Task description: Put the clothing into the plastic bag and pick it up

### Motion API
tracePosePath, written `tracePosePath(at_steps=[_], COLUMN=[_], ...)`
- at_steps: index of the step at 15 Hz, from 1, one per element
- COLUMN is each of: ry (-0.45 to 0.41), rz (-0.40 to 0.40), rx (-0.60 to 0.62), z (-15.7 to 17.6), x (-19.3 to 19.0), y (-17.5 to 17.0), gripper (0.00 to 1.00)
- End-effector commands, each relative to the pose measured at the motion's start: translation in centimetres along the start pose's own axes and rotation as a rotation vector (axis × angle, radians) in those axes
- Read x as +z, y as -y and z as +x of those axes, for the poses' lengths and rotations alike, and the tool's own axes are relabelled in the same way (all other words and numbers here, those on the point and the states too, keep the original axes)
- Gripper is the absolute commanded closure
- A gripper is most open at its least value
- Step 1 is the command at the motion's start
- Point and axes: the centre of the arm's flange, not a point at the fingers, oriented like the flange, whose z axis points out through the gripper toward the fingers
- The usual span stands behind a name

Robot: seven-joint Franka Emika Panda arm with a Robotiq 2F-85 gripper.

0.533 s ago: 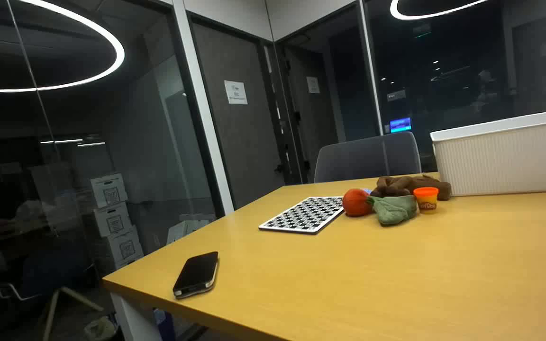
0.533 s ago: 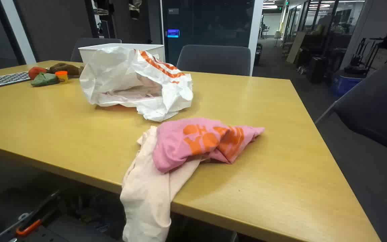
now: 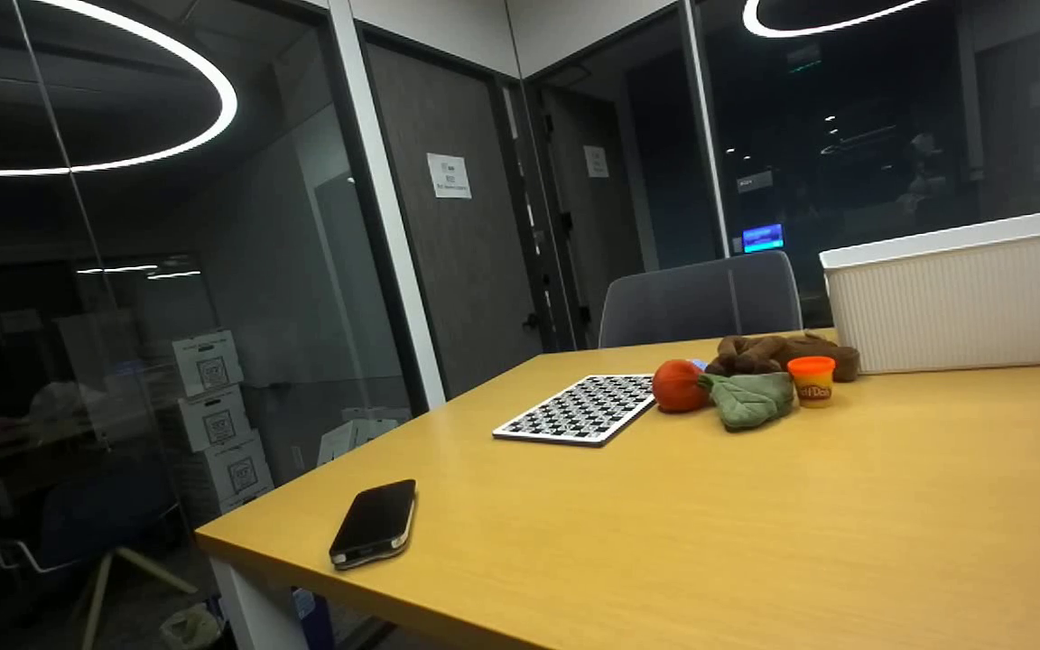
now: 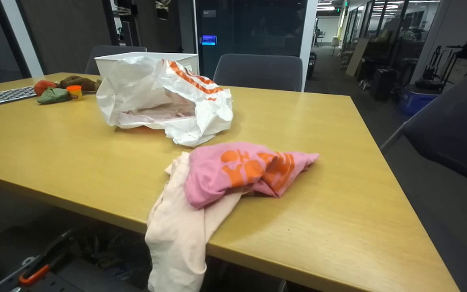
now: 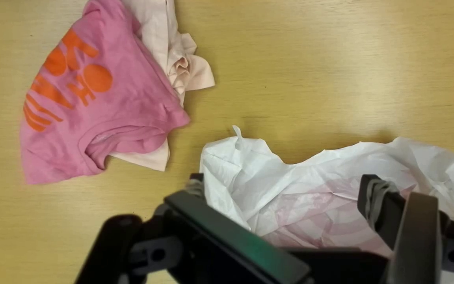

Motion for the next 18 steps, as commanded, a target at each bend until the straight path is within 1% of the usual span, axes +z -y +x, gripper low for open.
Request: tracePosePath(at_steps=[1, 2, 4, 5, 7, 9, 10, 12, 13, 16, 18], ry=[0.011, 0.018, 0.028, 0.027, 0.036, 0.041, 0.041, 0.026, 0.027, 0.034, 0.062], rz=[0.004, 0.021, 0.068, 0.085, 0.118, 0.141, 0.148, 0.108, 0.111, 0.115, 0.135], rx=[0.040, 0.064, 0.116, 0.163, 0.251, 0.335, 0.370, 0.473, 0.525, 0.683, 0.779], z=[0.2, 0.3, 0.1, 0.0, -1.0, -2.2, -2.6, -3.6, -4.0, -6.4, -8.1], x=[0.5, 0.9, 2.0, 3.0, 6.0, 9.7, 11.5, 15.5, 17.0, 20.4, 22.1], y=[-0.8, -1.5, -4.0, -5.3, -7.4, -9.5, -10.2, -11.7, -12.4, -15.1, -16.9], gripper=[0.00, 0.00, 0.00, 0.00, 0.00, 0.00, 0.00, 0.00, 0.00, 0.00, 0.00])
